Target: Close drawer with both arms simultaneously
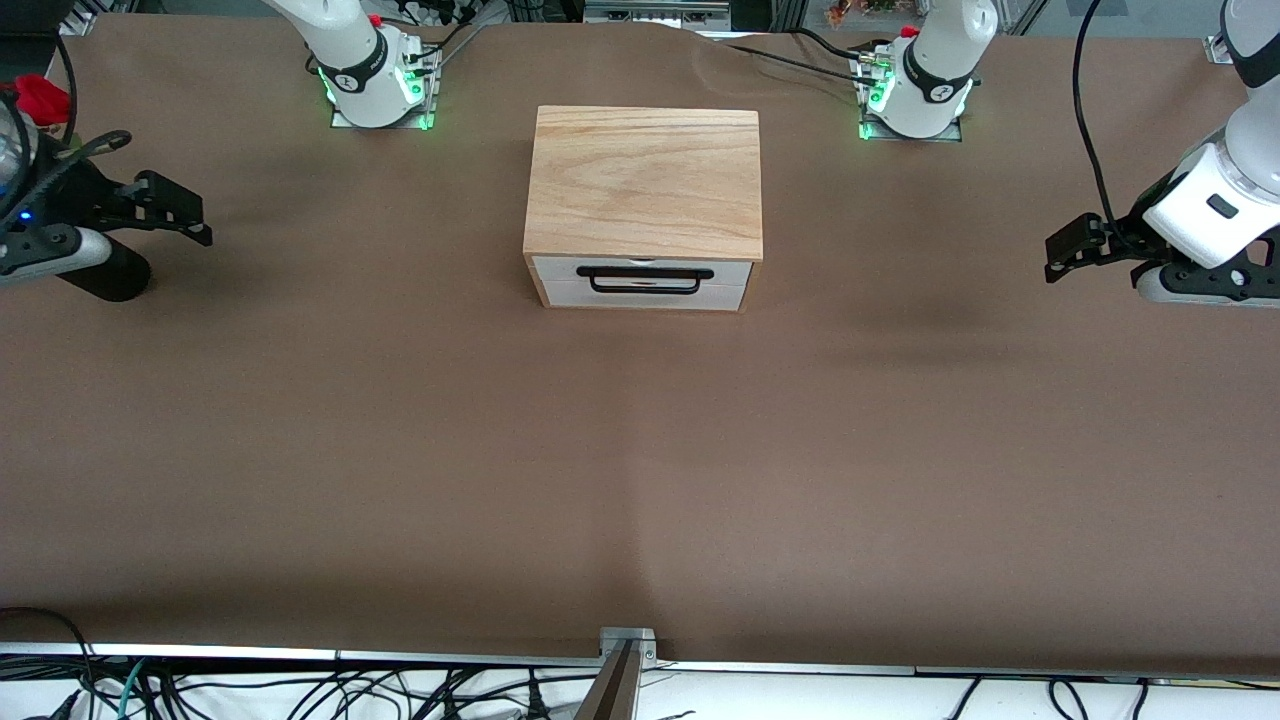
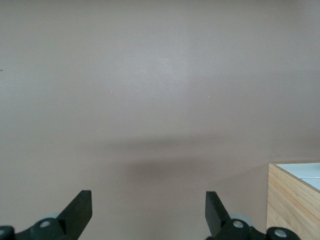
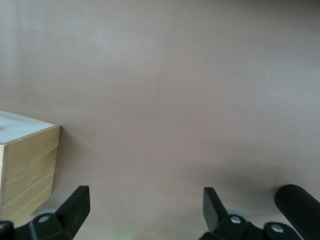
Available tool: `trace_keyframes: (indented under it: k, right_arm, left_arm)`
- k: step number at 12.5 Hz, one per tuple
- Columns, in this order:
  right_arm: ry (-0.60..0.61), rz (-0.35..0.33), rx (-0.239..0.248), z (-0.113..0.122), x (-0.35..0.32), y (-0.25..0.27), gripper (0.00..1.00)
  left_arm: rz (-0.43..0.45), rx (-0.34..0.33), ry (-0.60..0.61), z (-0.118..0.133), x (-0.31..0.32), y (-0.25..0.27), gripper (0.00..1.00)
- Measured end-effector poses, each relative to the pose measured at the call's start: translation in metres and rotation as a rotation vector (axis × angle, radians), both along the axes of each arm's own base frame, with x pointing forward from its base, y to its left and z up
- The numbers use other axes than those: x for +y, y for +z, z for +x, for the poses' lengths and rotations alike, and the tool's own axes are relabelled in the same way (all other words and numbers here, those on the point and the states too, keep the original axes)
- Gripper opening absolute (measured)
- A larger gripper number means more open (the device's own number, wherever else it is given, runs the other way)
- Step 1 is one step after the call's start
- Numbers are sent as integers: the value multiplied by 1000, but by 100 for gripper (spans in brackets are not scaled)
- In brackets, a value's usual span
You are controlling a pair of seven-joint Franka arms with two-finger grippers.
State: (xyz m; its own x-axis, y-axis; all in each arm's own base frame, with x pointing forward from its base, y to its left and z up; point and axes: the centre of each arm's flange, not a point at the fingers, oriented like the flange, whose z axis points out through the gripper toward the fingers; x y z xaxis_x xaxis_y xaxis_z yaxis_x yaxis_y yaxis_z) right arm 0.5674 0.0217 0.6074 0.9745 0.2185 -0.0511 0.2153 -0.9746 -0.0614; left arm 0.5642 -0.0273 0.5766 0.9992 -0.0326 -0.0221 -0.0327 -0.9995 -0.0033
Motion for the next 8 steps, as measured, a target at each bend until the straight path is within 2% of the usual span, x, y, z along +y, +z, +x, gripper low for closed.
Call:
trace_keyframes:
  k: [8]
  right_arm:
    - [10,-32,22,-3,2,-2,100]
  left_arm:
    - [0,5,-8,-1,-6,0,100]
